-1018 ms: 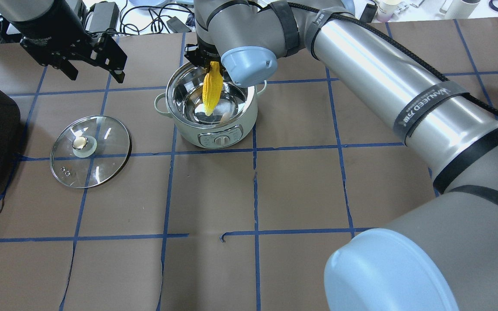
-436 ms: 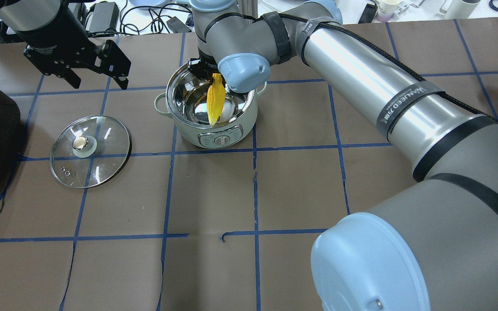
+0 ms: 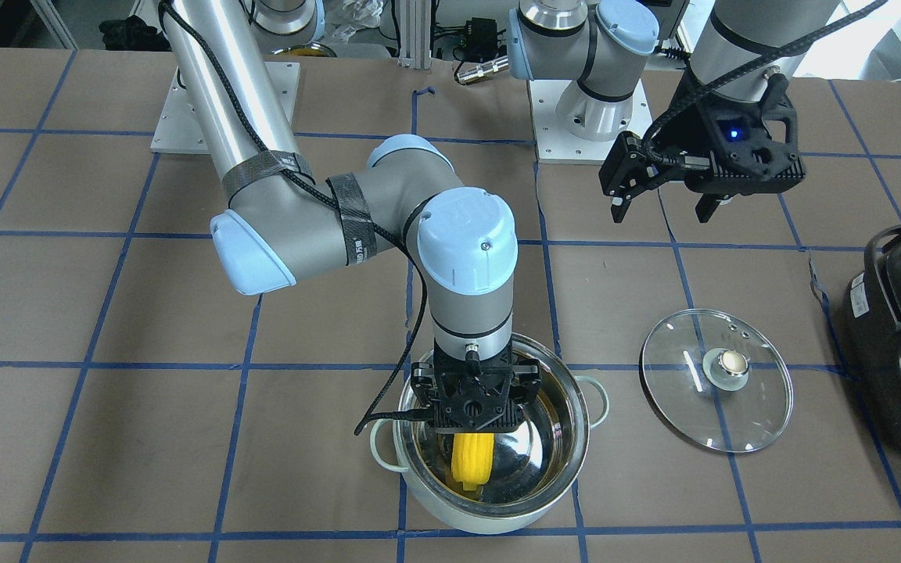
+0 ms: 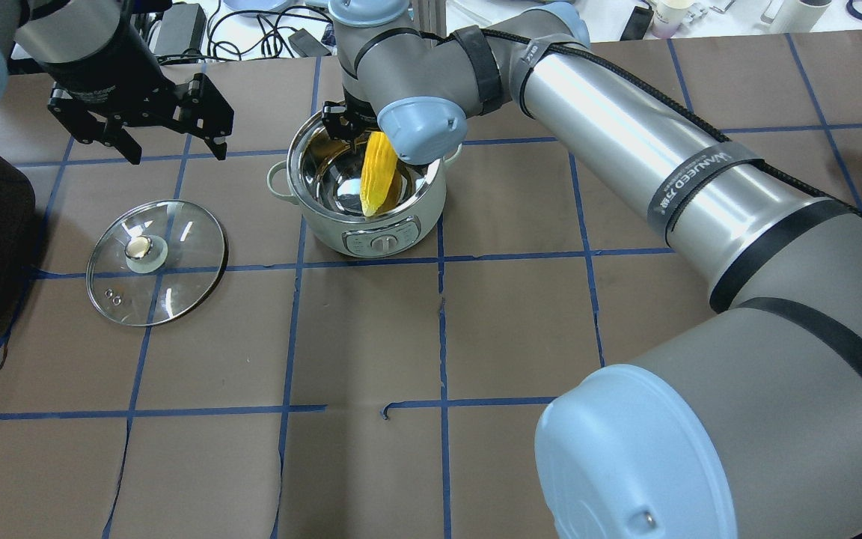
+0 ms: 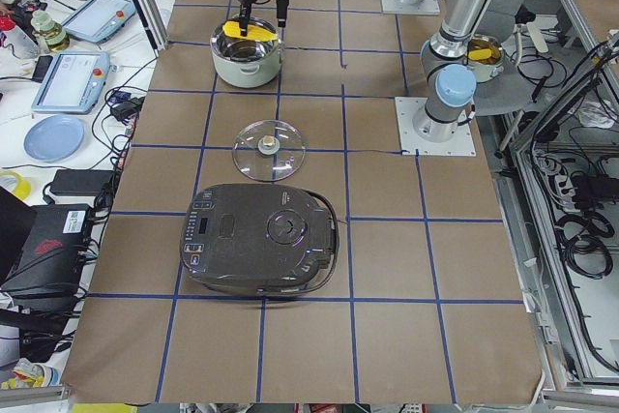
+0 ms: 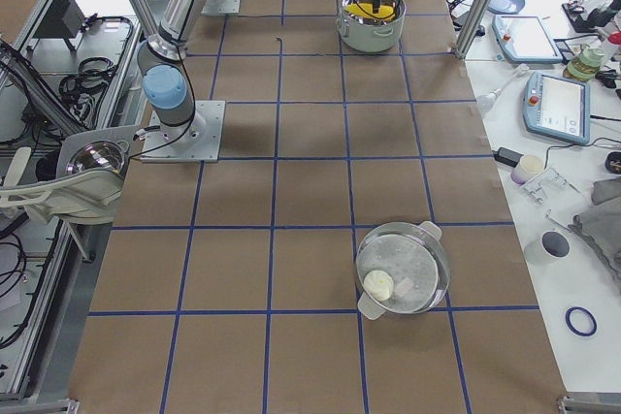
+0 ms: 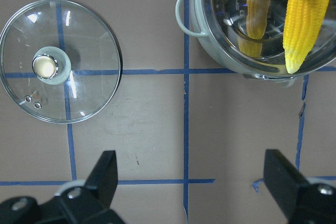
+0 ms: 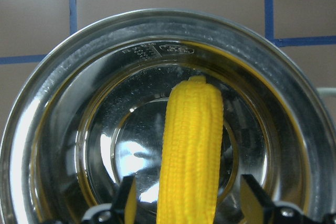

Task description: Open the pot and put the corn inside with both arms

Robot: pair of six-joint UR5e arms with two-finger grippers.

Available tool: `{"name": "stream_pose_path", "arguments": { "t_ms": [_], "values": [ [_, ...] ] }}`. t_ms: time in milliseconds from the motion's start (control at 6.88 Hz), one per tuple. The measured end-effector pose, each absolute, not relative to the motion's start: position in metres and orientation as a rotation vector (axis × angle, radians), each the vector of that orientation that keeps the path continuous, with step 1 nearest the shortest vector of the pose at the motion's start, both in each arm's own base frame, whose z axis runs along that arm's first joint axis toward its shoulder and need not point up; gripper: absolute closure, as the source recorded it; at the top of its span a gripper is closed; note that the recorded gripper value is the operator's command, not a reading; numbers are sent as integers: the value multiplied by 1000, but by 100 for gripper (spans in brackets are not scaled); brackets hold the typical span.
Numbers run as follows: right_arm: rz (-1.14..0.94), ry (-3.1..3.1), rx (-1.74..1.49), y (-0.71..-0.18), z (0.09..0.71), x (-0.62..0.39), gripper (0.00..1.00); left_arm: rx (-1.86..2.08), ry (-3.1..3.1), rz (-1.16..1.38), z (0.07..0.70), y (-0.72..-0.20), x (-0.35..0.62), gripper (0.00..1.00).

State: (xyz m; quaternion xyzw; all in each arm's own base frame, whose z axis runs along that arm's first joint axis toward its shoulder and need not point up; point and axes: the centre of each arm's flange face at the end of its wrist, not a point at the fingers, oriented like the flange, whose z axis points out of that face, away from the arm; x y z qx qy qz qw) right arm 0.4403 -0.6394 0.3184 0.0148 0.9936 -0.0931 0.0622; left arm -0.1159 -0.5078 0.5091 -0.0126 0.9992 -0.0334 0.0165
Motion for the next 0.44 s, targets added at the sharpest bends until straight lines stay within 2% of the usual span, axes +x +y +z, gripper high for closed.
{"name": "stream_pose_path", "arguments": {
  "t_ms": [436],
  "values": [
    [-326,2990,27,-639,337,436,0,-29,3101,-107,510,-504,-122,2]
  ]
}}
